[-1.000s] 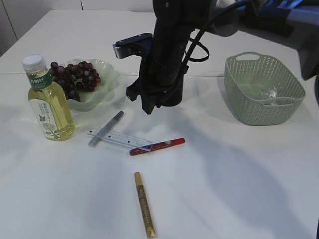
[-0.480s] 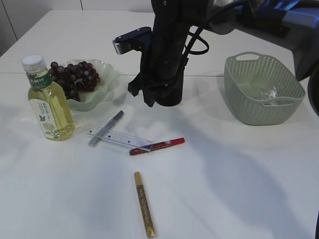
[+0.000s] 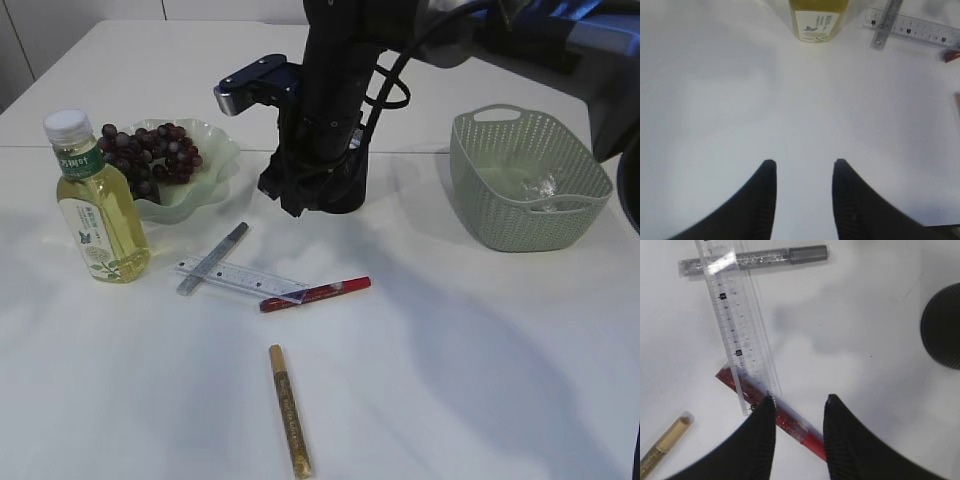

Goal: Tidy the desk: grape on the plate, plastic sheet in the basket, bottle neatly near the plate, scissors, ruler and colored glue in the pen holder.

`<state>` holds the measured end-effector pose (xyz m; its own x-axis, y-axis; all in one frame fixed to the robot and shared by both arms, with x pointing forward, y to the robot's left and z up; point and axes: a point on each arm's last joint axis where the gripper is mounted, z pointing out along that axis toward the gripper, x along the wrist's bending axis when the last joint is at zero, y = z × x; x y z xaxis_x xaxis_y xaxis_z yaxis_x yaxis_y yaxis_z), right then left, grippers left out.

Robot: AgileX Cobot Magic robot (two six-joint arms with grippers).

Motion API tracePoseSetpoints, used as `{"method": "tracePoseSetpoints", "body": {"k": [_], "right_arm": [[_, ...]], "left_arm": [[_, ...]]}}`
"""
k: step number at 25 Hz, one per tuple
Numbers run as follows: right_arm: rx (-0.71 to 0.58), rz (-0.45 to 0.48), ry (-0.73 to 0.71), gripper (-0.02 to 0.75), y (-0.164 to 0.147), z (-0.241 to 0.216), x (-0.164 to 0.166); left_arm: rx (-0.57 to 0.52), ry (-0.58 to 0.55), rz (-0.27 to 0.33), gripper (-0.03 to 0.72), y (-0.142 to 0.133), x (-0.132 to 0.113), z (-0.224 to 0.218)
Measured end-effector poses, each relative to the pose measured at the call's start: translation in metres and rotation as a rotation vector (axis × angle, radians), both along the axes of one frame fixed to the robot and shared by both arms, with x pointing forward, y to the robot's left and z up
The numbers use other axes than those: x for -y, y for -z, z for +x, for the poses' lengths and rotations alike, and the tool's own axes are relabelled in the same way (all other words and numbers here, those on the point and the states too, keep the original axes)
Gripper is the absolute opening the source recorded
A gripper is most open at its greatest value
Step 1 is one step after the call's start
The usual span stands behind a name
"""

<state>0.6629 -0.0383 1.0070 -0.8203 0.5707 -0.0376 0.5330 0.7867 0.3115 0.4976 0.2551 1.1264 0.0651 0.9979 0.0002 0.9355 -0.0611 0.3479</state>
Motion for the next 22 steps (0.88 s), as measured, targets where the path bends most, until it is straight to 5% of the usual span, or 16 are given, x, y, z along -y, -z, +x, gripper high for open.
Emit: {"method": "tracePoseSetpoints", "body": {"k": [16, 22], "right_arm": [[0.010, -0.007, -0.049, 0.276, 0.0000, -0.0002, -0.0003], [-0.003, 0.017, -0.048, 0.386, -0.0004, -0.0014, -0.0023]], "left_arm": [[0.001, 0.000, 0.000, 0.262, 0.0000, 0.0000, 0.0001], [0.001, 0.000, 0.000, 0.260, 0.0000, 0.0000, 0.0001]]}}
